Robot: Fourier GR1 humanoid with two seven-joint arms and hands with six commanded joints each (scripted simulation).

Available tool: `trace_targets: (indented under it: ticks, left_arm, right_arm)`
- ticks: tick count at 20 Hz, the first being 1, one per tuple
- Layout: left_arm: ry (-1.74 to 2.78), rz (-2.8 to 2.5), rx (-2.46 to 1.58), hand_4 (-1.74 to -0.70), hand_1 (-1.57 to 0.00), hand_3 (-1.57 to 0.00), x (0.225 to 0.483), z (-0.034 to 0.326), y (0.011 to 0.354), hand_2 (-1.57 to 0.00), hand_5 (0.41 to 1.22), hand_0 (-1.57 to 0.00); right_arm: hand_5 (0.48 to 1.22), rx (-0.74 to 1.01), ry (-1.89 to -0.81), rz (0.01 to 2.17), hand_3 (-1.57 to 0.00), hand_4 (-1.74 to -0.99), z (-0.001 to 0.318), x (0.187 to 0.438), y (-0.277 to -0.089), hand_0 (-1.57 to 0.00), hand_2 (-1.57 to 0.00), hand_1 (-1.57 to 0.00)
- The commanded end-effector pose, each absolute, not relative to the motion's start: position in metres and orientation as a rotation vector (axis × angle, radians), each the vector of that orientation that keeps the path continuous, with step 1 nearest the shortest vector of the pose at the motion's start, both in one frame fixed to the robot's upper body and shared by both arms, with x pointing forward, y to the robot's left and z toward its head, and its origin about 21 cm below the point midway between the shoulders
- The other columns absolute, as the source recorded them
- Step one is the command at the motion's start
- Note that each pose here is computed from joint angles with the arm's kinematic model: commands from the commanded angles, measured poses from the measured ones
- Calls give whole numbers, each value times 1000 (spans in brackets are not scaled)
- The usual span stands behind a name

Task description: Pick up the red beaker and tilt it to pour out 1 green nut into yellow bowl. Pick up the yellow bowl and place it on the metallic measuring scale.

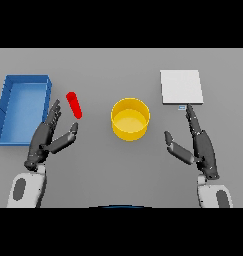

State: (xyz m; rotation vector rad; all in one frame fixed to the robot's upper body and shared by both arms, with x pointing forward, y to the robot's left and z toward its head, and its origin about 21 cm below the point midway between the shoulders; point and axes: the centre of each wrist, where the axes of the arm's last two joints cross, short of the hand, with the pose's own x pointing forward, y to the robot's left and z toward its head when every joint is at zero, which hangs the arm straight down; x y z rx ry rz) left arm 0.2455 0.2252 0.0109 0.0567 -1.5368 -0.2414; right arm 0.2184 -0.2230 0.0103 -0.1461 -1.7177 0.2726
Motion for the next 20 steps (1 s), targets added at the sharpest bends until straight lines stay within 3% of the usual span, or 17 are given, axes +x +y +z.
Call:
trace_targets:
  ticks: [1,6,10,13,20]
  left_arm:
    - [-1532,-243,49,-1331,1,1,253,7,223,1,713,1]
    - [-1520,-265,54,-1382,1,1,282,0,219,1,739,1]
    - [-1482,-256,68,-1352,1,1,305,-11,217,1,720,1]
    - [-1462,-242,61,-1333,1,1,318,-18,215,1,714,1]
    - [-1478,-273,64,-1311,1,1,343,-13,208,1,703,1]
  right_arm:
    - [679,-142,-1718,267,1,-1280,11,217,-222,1,1,1]
    - [681,-147,-1709,247,1,-1312,11,220,-229,1,1,1]
    - [687,-133,-1706,240,1,-1337,14,221,-223,1,1,1]
    - [688,-153,-1693,238,1,-1338,15,223,-231,1,1,1]
    - [684,-133,-1700,219,1,-1329,12,222,-231,1,1,1]
